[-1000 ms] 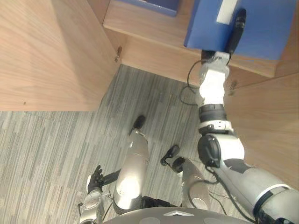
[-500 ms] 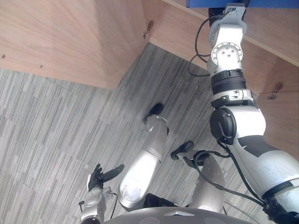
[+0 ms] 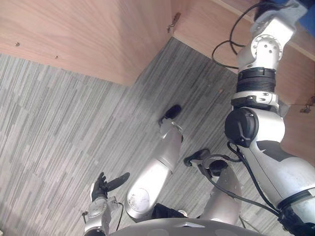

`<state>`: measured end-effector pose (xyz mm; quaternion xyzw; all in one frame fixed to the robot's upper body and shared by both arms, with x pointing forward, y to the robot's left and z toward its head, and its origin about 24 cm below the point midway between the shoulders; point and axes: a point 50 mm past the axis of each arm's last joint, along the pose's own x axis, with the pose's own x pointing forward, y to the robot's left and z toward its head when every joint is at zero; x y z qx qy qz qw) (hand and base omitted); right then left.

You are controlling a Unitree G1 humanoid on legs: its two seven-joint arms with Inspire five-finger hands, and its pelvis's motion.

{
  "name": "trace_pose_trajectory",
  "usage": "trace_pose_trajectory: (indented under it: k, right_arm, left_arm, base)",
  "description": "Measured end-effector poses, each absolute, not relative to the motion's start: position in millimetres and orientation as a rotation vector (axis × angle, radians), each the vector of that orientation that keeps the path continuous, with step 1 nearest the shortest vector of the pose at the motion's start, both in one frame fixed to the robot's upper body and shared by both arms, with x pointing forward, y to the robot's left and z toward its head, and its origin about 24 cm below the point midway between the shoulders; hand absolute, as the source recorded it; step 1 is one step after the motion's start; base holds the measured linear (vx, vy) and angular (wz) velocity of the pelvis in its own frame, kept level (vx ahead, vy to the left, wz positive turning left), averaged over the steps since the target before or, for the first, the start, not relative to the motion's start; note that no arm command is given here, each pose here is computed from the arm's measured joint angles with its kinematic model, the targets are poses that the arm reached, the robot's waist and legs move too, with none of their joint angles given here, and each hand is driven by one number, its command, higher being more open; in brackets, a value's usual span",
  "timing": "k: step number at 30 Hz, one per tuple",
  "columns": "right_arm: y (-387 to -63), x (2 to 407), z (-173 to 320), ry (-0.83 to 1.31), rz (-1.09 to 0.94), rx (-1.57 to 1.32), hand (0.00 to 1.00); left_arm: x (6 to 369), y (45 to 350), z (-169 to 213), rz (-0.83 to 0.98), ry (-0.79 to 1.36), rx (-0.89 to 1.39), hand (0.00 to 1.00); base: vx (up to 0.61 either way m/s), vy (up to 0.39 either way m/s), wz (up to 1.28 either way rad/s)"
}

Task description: Walk over to the cabinet, pick up the folder, carry it to the office cabinet, place the folder inside the office cabinet, then close the office cabinet door

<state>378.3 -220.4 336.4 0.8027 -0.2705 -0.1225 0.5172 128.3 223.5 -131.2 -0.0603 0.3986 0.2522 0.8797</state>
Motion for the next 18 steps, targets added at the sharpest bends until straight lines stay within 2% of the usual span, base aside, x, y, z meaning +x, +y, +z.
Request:
trace_pose_trajectory:
  k: [10,18]
  right_arm:
    - [-271.3,357.3,348.7,-0.812,-0.368,1.931,0.00]
    - [-283.3,350.2,363.1,-0.840,-0.336,1.826,0.00]
  left_arm:
    - [127.4,223.6,-131.8,0.528,0.835,-0.126,1.00]
    - [120.5,224.8,-135.5,0.580,0.853,-0.179,1.00]
  base:
    - [0.00,-0.001,0.02]
    - [0.00,0.000,0.00]
